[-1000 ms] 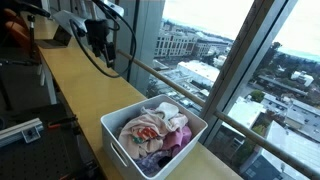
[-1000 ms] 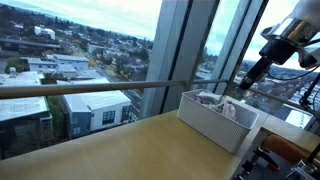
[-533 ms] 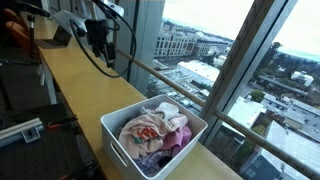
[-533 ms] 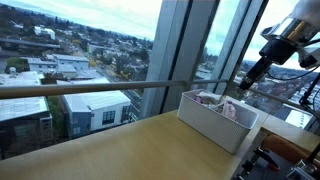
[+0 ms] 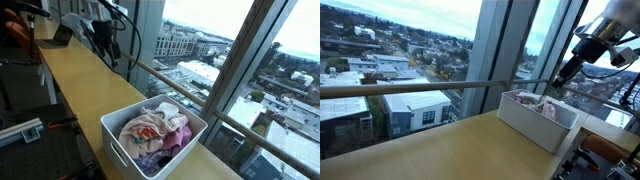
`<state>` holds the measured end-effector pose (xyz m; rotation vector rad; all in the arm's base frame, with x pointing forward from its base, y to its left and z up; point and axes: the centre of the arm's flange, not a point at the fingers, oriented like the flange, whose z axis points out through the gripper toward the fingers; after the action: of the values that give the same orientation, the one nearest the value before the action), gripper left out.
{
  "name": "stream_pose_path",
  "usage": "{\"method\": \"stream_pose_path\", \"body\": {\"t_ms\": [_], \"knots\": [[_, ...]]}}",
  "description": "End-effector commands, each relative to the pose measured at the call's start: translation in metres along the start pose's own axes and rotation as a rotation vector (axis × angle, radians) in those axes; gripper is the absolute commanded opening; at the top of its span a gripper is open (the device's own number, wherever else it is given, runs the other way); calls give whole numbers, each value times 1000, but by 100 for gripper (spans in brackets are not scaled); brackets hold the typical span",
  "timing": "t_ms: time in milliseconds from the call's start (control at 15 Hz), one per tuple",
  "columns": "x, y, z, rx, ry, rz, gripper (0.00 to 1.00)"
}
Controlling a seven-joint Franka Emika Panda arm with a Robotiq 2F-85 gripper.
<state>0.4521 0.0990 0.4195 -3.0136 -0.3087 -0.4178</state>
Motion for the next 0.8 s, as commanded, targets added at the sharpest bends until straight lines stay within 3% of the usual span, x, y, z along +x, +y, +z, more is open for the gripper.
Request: {"method": "stream_pose_path", "body": {"t_ms": [0,400,733], "knots": [[62,6,23,-80,50,17,100],[144,83,36,-207,62,167,100],[166,147,76,-231,5,308,100]]}}
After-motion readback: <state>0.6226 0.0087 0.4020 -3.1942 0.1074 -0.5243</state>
